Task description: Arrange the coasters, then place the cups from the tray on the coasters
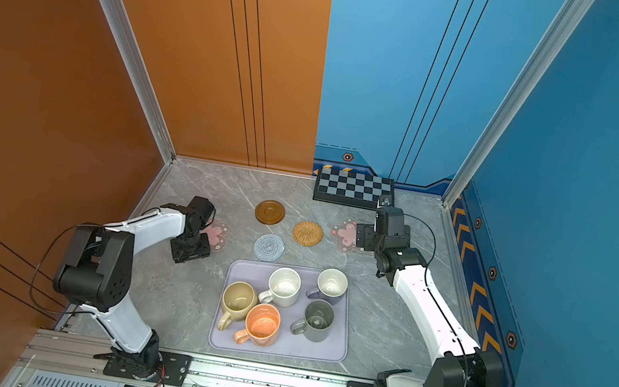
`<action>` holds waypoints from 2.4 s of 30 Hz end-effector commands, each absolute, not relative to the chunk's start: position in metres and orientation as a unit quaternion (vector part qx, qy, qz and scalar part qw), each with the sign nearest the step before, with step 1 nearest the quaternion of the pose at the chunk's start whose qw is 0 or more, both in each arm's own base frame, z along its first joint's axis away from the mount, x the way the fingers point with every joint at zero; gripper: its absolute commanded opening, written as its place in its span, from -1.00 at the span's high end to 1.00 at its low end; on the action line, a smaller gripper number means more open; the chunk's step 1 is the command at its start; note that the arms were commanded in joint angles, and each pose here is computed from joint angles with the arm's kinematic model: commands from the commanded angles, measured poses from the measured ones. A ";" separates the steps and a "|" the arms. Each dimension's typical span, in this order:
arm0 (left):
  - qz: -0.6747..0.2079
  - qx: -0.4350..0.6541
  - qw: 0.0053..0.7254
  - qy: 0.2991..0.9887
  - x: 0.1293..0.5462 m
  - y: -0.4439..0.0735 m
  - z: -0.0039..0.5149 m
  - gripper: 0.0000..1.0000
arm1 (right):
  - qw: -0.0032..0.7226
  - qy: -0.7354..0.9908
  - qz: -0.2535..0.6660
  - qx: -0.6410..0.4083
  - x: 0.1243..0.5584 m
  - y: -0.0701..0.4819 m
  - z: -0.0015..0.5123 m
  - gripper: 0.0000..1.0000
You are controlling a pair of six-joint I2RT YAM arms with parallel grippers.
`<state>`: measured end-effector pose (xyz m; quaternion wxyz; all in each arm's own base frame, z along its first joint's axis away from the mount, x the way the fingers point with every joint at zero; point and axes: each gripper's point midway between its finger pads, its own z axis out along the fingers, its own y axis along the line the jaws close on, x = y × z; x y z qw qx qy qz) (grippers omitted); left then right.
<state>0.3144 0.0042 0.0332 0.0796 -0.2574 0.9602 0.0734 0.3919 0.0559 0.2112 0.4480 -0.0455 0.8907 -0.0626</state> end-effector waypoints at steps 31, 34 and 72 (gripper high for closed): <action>0.007 -0.206 0.037 0.978 0.353 0.010 0.010 -0.23 | 0.446 0.890 -0.087 -0.028 0.382 0.045 0.218 -1.00; 0.005 -0.209 0.040 0.977 0.362 0.012 0.009 -0.23 | 0.447 0.891 -0.083 -0.025 0.383 0.046 0.220 -1.00; 0.018 -0.148 0.080 0.986 0.403 0.039 0.082 -0.24 | 0.433 0.895 -0.097 -0.049 0.393 0.063 0.220 -1.00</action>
